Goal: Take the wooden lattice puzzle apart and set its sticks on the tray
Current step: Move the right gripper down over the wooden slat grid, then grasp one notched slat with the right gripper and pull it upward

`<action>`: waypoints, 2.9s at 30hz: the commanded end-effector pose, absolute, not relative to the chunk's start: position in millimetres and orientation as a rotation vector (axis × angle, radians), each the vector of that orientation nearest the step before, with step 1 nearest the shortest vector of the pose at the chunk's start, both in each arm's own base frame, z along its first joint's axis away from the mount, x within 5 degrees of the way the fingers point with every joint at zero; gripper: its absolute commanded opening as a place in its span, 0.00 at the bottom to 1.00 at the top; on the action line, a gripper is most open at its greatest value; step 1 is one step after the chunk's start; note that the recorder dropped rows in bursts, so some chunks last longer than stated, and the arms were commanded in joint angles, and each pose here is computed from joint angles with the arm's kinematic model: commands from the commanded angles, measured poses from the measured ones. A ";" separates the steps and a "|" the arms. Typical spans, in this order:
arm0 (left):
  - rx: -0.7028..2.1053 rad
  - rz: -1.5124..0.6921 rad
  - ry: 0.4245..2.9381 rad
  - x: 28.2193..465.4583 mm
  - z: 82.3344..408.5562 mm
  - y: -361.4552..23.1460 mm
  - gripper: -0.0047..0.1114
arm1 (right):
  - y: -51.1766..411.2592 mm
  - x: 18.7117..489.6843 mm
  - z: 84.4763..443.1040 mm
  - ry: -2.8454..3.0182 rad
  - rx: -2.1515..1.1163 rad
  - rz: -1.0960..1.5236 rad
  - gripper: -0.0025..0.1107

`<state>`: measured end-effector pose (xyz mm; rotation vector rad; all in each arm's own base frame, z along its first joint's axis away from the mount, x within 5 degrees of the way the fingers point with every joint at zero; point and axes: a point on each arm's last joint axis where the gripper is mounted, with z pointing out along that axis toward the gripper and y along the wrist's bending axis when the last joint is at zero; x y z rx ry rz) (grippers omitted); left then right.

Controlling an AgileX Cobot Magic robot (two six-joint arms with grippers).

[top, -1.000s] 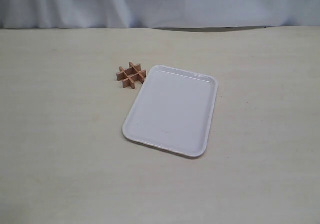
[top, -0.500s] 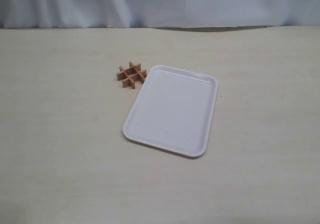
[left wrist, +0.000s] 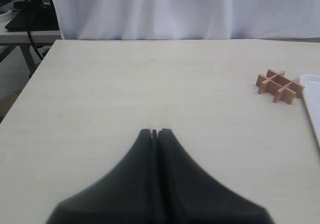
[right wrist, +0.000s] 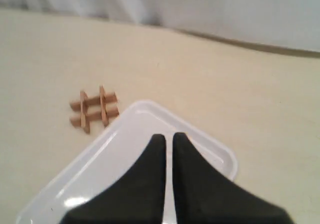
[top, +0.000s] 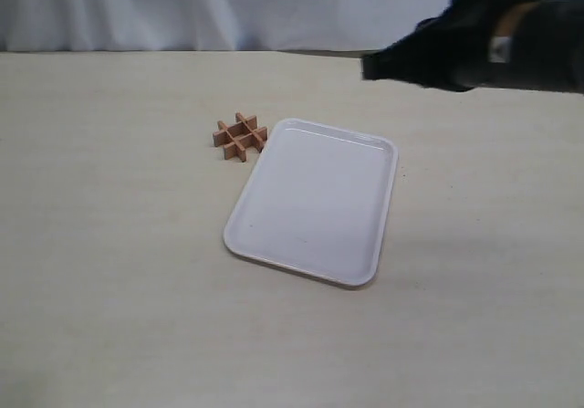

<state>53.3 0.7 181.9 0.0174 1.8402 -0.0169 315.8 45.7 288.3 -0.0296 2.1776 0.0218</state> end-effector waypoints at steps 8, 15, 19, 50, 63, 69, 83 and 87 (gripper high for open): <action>0.027 -0.021 1.834 53.4 181.5 0.2 0.04 | 135.5 417.8 227.6 2.660 -0.507 0.068 0.06; 0.027 -0.021 1.834 53.4 181.5 0.2 0.04 | 149.9 456.6 198.3 2.676 -0.470 0.084 0.08; 0.027 -0.021 1.834 53.4 181.5 0.2 0.04 | 154.1 469.3 177.9 2.639 -0.473 0.088 0.18; 0.027 -0.021 1.834 53.4 181.5 0.2 0.04 | 147.7 495.8 136.4 2.460 -0.557 -0.091 0.28; 0.027 -0.021 1.834 53.4 181.5 0.2 0.04 | 138.9 497.9 126.8 2.506 -0.466 -0.051 0.28; 0.027 -0.021 1.834 53.4 181.5 0.2 0.04 | 139.9 497.5 125.4 2.513 -0.457 -0.031 0.28; 0.027 -0.021 1.834 53.4 181.5 0.2 0.04 | 134.7 501.6 118.3 2.498 -0.448 -0.035 0.28; 0.027 -0.021 1.834 53.4 181.5 0.2 0.04 | 135.0 502.3 115.6 2.493 -0.449 -0.032 0.28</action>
